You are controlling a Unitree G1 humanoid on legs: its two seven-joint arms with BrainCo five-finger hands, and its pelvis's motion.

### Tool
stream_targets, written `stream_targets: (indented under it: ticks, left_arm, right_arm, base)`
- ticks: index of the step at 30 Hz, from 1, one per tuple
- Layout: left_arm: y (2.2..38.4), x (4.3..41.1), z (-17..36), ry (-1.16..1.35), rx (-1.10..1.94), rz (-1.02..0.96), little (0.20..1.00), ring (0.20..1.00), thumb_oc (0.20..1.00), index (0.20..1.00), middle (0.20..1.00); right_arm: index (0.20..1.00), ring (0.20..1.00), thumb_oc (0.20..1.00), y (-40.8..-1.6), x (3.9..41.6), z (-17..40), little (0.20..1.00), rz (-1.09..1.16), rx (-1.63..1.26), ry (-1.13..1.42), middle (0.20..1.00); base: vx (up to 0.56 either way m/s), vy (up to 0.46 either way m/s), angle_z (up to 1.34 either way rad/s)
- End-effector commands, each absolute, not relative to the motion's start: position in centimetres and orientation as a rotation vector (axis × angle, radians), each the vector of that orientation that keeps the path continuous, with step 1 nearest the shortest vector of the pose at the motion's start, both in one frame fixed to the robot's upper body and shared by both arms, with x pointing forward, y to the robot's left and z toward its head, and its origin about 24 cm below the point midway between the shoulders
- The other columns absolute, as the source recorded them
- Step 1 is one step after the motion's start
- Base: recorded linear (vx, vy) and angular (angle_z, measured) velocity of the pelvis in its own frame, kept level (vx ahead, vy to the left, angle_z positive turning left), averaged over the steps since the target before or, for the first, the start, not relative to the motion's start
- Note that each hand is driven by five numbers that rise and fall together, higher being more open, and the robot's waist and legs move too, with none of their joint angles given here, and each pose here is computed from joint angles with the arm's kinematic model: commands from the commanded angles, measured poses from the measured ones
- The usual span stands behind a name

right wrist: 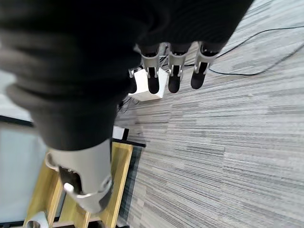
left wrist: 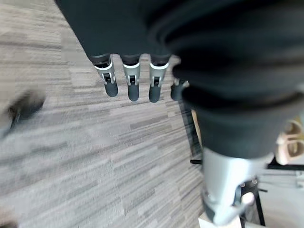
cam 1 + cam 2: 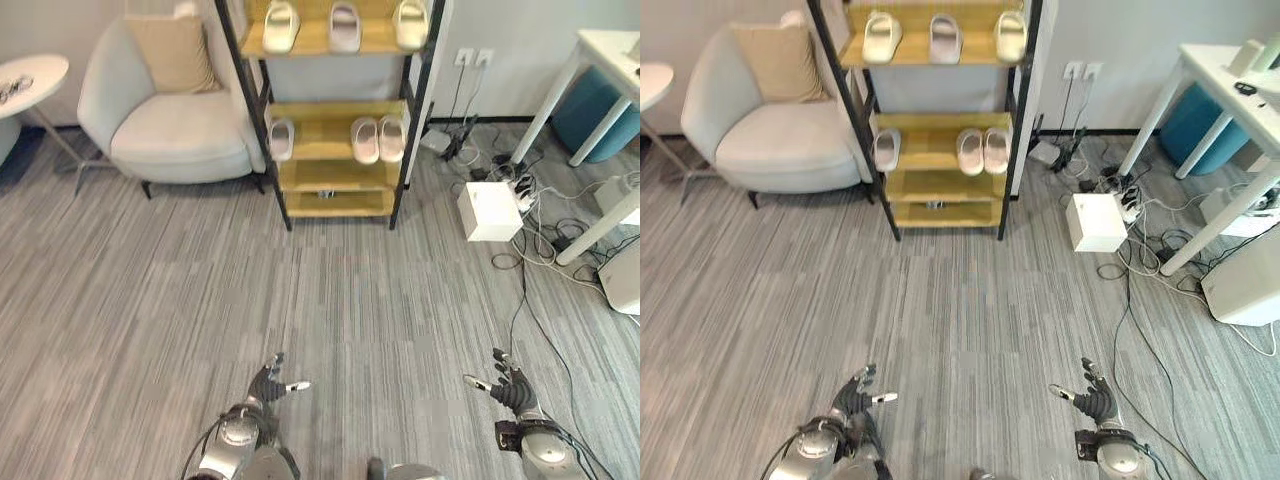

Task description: Arrange the slippers neatly on the shoe rack.

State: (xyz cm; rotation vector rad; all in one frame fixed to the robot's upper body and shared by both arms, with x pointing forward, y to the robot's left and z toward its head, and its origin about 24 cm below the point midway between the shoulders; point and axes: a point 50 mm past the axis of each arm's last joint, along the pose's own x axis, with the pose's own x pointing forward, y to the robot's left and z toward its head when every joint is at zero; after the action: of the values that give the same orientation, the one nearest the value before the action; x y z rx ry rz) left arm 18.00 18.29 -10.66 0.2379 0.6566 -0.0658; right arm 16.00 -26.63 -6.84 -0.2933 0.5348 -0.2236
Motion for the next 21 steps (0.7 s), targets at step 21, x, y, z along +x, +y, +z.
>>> stream_targets:
  ticks: [21]
  left_arm:
    - [17.9, 22.5, -6.9, 0.44, 0.318, -0.154, 1.0, 1.0, 1.0, 1.0, 1.0]
  right_arm:
    - [1.0, 1.0, 1.0, -25.5, 18.0, -5.2, 1.0, -0.195, -0.244, 0.414, 1.0]
  base:
    - [0.24, -0.067, 0.2]
